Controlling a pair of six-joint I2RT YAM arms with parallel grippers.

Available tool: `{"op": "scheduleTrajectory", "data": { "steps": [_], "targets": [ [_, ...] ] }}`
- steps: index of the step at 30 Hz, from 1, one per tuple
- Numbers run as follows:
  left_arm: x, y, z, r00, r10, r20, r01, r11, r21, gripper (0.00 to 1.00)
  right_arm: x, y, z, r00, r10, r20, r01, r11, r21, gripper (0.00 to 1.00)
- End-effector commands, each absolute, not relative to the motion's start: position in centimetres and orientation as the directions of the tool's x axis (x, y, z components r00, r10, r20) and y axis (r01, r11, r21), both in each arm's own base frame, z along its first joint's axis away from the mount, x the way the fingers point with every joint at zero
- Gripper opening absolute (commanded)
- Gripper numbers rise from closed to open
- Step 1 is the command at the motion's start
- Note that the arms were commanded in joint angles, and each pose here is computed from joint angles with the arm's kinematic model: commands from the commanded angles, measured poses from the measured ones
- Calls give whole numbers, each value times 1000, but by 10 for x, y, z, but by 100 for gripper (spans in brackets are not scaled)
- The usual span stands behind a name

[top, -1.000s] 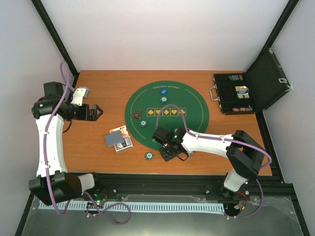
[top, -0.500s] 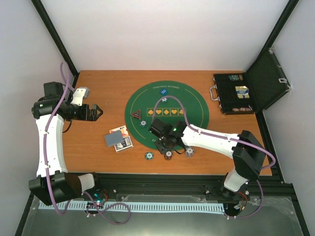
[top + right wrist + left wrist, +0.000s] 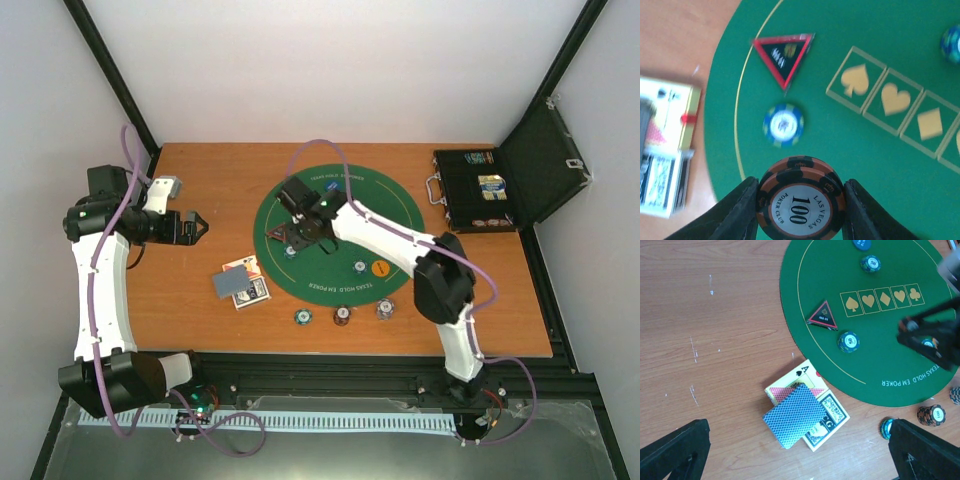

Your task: Distribute texas hold em gaming equipment

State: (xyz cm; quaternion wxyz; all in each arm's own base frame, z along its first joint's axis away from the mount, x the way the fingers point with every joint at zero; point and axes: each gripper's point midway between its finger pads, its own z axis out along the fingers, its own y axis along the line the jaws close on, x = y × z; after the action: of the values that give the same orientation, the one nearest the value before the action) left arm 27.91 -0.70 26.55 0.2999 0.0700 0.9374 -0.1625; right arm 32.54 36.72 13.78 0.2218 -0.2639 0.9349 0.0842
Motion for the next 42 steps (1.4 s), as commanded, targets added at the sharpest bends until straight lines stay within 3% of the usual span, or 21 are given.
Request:
{"op": "scheduleTrajectory", "data": {
  "steps": [1,10,21,25,27,30,36,42],
  "targets": [
    [280,-6,279,-790,47,-611,243,939,-242,100,367,378,119,-765,-465,-445,-527,850,18,3],
    [283,-9,281,-786,45,-617,258,930,-261,100,420,392,64,-812,-424,-401,-479,877,42,3],
    [285,-8,274,-790,53,-610,264,929,-261,100,428,401,25,-835,-410,-366,-465,883,71,4],
    [287,-7,274,-791,55,-609,264,929,-258,100,427,399,21,-839,-415,-351,-466,882,72,15],
    [287,-7,273,-793,55,-607,263,929,-259,100,427,398,27,-837,-418,-355,-468,881,68,35],
    [286,-8,273,-794,54,-605,262,929,-261,100,429,396,43,-826,-419,-377,-473,879,59,47],
    [283,-10,280,-785,48,-617,263,928,-263,100,438,394,104,-796,-394,-459,-479,874,81,55],
    [283,-9,282,-790,44,-611,255,930,-263,100,416,383,155,-776,-396,-491,-498,863,90,58]
  ]
}}
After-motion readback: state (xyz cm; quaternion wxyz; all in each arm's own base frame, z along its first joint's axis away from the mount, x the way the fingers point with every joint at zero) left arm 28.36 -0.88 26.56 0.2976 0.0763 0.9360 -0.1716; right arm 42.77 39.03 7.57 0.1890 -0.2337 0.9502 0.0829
